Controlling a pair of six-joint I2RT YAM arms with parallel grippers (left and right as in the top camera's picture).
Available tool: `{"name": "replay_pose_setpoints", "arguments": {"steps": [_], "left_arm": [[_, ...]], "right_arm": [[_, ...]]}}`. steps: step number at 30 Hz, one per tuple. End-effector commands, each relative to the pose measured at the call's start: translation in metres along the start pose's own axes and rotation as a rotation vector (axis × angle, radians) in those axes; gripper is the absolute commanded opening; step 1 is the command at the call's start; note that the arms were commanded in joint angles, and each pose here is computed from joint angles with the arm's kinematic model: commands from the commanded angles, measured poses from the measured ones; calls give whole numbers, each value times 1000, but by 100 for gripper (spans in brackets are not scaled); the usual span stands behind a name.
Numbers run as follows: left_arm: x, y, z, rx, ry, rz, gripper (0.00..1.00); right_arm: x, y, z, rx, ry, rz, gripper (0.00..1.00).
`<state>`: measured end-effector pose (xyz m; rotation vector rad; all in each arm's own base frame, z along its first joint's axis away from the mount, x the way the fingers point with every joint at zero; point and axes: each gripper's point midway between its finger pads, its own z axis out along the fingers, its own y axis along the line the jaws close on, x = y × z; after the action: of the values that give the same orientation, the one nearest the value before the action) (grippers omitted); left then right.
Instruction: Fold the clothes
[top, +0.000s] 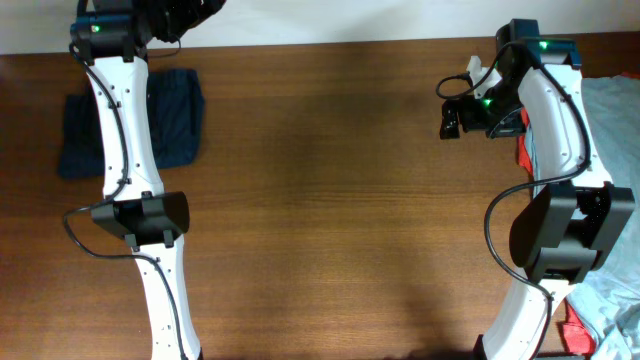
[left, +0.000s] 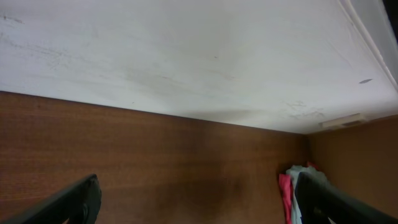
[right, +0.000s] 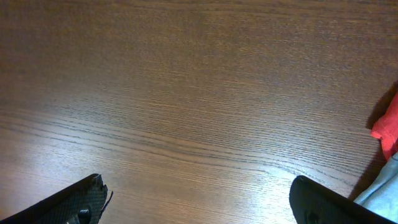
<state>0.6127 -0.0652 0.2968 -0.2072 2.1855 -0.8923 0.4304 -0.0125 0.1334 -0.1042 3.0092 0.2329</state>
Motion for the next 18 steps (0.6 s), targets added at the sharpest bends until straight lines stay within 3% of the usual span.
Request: {"name": "replay_pose_setpoints", "arguments": {"steps": [1, 18], "left_arm": [[1, 8, 5, -13, 4, -7, 99], [2, 8, 5, -12, 5, -6, 99]], "right_arm": [[-2, -1, -13, 18, -31, -3, 99], [-2, -1, -14, 18, -33, -3, 99]]}}
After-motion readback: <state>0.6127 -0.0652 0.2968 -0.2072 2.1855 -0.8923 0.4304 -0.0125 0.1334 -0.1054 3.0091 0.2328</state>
